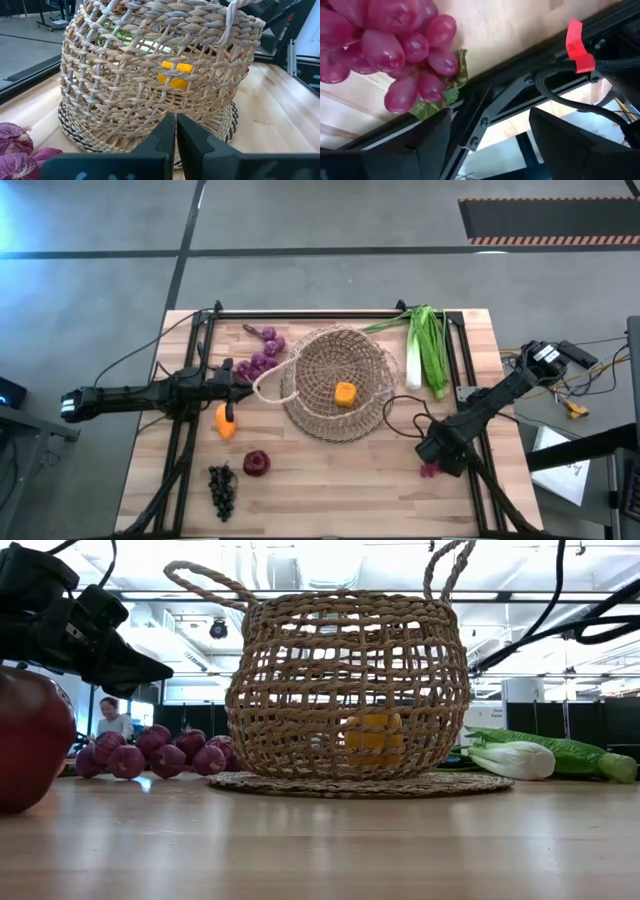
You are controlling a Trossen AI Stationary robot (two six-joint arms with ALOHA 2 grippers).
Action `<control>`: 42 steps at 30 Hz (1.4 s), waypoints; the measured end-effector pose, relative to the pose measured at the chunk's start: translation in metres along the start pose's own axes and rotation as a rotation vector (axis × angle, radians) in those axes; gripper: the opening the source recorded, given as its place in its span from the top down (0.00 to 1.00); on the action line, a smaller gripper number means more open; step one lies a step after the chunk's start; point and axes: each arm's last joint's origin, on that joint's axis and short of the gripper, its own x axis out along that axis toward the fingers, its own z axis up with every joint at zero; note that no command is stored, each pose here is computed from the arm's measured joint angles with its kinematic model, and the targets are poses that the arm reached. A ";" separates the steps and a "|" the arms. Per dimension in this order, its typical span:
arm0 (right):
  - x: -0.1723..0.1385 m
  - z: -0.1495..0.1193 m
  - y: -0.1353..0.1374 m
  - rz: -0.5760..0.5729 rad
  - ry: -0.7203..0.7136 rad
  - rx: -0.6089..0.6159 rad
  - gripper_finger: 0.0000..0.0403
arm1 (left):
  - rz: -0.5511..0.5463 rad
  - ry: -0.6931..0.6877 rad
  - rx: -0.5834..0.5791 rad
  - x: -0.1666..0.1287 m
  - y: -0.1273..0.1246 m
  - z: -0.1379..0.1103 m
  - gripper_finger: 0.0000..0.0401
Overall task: Build produce basket
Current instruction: Put the purple grapes into the basket
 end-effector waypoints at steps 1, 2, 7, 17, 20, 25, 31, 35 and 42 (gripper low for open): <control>0.000 0.000 0.000 0.006 -0.001 -0.003 0.40 | 0.000 0.000 0.000 0.000 0.000 0.000 1.00; 0.000 0.000 0.001 0.008 0.002 -0.003 0.42 | 0.000 -0.001 0.000 0.000 0.000 0.000 1.00; -0.004 -0.001 0.004 0.062 0.014 -0.032 0.49 | -0.001 0.001 0.000 0.000 0.000 0.000 1.00; -0.020 -0.004 0.010 0.093 -0.074 0.016 0.48 | -0.004 0.002 0.000 0.000 0.000 0.000 1.00; -0.011 0.000 0.008 0.056 -0.059 0.026 0.48 | -0.004 0.001 0.000 0.000 0.000 0.000 1.00; 0.001 0.006 0.009 0.013 -0.010 -0.015 0.48 | -0.004 0.001 0.000 0.000 0.000 0.000 1.00; 0.008 0.012 0.016 0.004 0.008 -0.109 0.52 | -0.002 0.001 0.000 0.000 0.000 0.000 1.00; 0.012 0.018 0.023 0.033 -0.004 -0.171 0.58 | 0.002 0.001 0.000 0.000 0.000 0.000 1.00; 0.014 0.027 0.039 0.141 -0.067 -0.239 0.77 | 0.001 0.000 0.000 0.000 0.000 0.000 1.00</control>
